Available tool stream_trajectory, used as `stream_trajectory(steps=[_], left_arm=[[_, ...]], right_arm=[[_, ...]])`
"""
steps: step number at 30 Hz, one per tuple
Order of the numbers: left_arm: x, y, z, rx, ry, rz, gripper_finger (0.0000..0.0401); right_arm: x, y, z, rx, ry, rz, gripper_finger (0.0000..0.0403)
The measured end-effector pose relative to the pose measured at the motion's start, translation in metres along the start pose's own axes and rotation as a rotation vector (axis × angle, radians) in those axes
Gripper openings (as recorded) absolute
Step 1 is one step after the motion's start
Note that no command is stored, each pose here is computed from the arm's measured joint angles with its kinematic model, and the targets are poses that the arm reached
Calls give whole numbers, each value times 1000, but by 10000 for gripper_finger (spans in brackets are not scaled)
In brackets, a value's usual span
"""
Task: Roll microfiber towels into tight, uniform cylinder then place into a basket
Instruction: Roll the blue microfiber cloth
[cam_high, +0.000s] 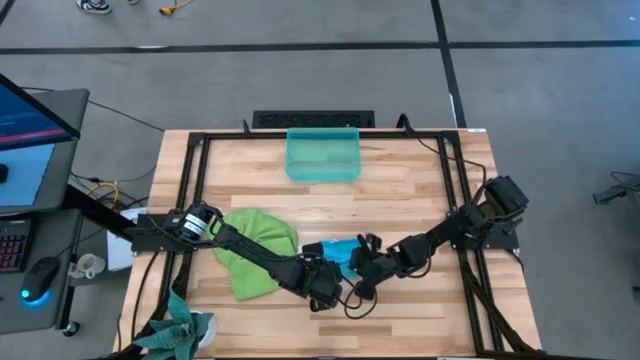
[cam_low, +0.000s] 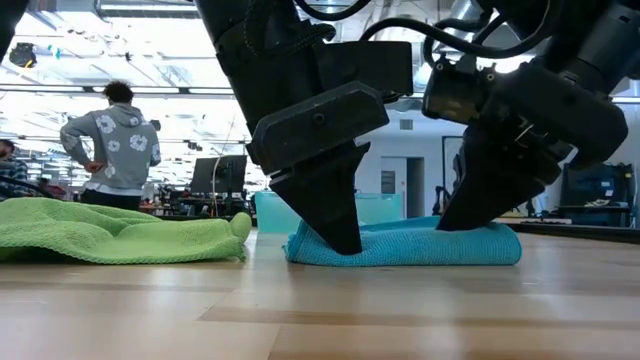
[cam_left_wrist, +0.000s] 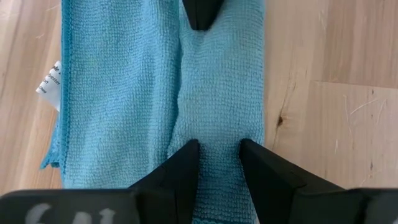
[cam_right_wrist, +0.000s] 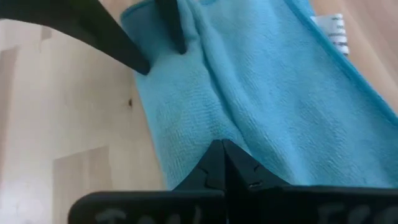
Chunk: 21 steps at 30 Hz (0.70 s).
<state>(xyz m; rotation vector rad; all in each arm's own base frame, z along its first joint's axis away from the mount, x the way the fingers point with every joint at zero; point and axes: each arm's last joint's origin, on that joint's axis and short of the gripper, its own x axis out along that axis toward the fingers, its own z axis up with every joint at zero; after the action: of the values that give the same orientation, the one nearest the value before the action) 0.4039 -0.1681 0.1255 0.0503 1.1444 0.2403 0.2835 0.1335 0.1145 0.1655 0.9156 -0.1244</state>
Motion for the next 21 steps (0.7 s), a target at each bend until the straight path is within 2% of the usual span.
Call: stream_trajectory(steps=[4, 12, 21], left_arm=[[0, 0, 0, 0, 4, -6, 119], [0, 0, -1, -45, 20, -16, 119], [0, 0, -2, -64, 28, -20, 119]], right_arm=[[0, -2, 0, 2, 10, -14, 10], [1, -9, -1, 81, 57, -33, 10], [2, -10, -2, 66, 62, -38, 16]])
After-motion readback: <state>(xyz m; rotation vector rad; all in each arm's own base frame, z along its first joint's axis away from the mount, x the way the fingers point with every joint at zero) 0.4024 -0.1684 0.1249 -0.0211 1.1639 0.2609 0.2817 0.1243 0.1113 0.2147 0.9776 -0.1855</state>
